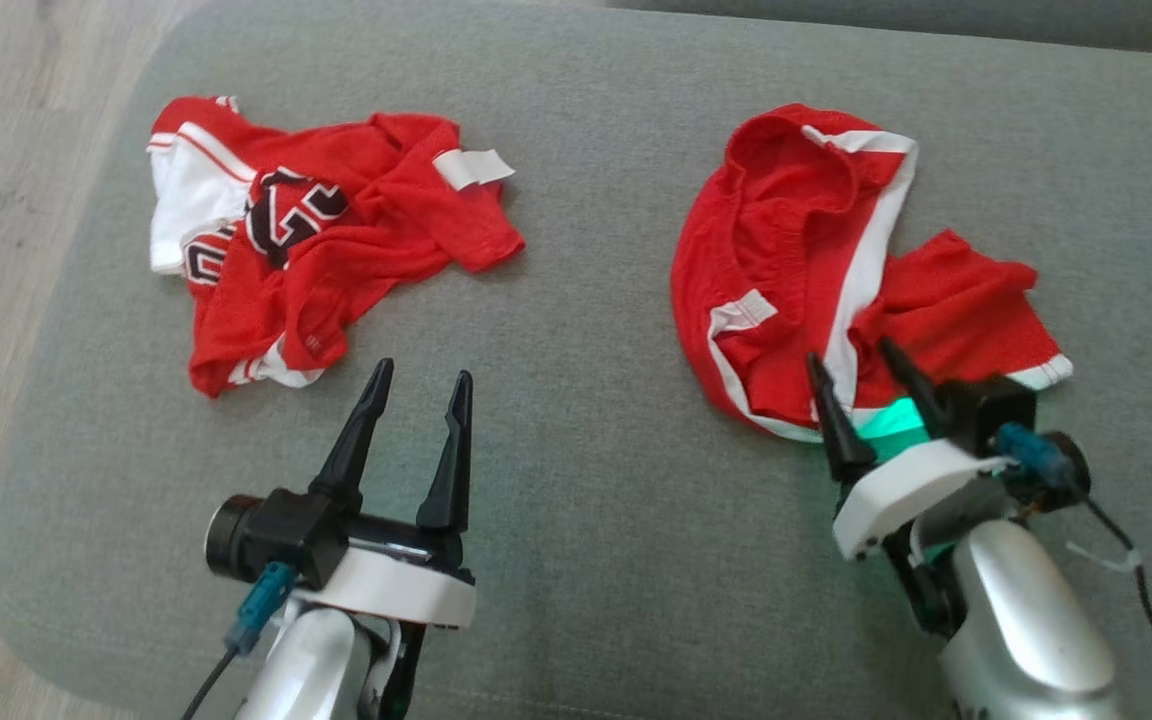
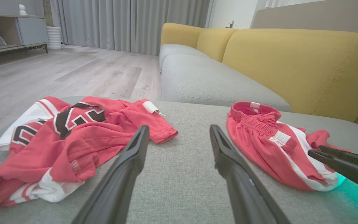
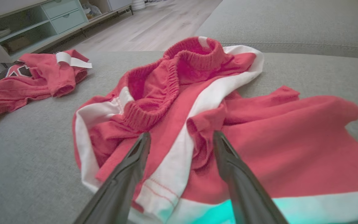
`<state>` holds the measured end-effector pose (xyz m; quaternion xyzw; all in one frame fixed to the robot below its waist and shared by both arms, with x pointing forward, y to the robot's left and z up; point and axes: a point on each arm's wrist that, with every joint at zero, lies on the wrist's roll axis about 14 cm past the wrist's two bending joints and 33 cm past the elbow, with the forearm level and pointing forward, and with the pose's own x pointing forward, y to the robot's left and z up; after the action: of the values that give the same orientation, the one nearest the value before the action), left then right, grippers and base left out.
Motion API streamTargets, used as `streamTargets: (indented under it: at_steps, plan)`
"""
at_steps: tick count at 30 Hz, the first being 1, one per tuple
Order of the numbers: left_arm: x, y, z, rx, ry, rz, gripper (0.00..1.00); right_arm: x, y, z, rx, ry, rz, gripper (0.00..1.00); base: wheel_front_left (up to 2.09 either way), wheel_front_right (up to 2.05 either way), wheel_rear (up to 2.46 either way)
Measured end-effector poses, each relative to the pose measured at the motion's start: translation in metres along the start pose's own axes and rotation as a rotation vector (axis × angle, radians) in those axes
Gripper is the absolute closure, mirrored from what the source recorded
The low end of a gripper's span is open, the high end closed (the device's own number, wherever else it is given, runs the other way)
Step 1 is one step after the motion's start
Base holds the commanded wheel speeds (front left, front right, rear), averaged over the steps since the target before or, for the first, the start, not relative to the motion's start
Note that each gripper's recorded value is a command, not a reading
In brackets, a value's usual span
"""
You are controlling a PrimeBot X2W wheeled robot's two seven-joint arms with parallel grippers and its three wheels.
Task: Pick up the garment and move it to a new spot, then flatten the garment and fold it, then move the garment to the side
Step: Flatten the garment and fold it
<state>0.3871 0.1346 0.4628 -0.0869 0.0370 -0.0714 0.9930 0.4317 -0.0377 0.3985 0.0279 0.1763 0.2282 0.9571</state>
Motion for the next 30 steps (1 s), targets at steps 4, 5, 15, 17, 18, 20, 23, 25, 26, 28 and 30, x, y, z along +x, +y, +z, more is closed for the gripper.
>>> streamTargets:
  at_steps: [4,5,15,17,18,20,23,25,26,28,30]
  plan:
    - [-0.002,0.004,-0.002,0.001,0.006,0.014,0.00,0.010,-0.005,0.003,0.006,-0.008,-0.008,0.00,0.00,0.00,0.00]
    - [-0.002,0.005,-0.003,0.001,0.008,0.017,0.00,0.012,-0.006,0.002,0.006,-0.003,-0.011,0.00,0.00,0.00,0.00]
    - [0.003,0.010,0.014,-0.029,-0.042,0.034,0.00,0.020,-0.009,0.006,0.001,-0.028,-0.014,1.00,0.00,0.00,0.00]
    - [0.002,0.009,0.016,-0.028,-0.048,0.034,0.00,0.017,-0.011,0.013,-0.003,-0.051,-0.021,1.00,0.00,0.00,0.00]
    - [0.002,0.009,0.017,-0.028,-0.051,0.034,0.00,0.016,-0.012,0.017,-0.003,-0.064,-0.027,1.00,0.00,0.00,0.00]
    - [0.002,0.006,0.019,-0.029,-0.058,0.028,0.00,0.013,-0.017,0.028,-0.001,-0.097,-0.044,1.00,0.00,0.00,0.00]
    - [0.002,0.000,0.023,-0.030,-0.068,0.010,0.00,0.005,-0.029,0.049,0.000,-0.157,-0.081,1.00,0.00,0.00,0.00]
    - [0.002,-0.004,0.025,-0.031,-0.075,-0.001,0.00,0.001,-0.039,0.061,0.006,-0.177,-0.111,1.00,0.00,0.00,0.00]
    - [0.002,-0.006,0.025,-0.032,-0.076,-0.004,0.00,0.000,-0.043,0.068,0.007,-0.185,-0.125,1.00,0.00,0.00,0.00]
    - [0.002,-0.009,0.024,-0.033,-0.073,-0.009,0.00,-0.001,-0.053,0.079,-0.027,-0.183,-0.140,1.00,0.00,0.00,0.00]
    - [0.002,-0.008,0.021,-0.035,-0.065,-0.004,0.00,0.006,-0.070,0.096,-0.089,-0.173,-0.157,1.00,0.00,0.00,0.00]
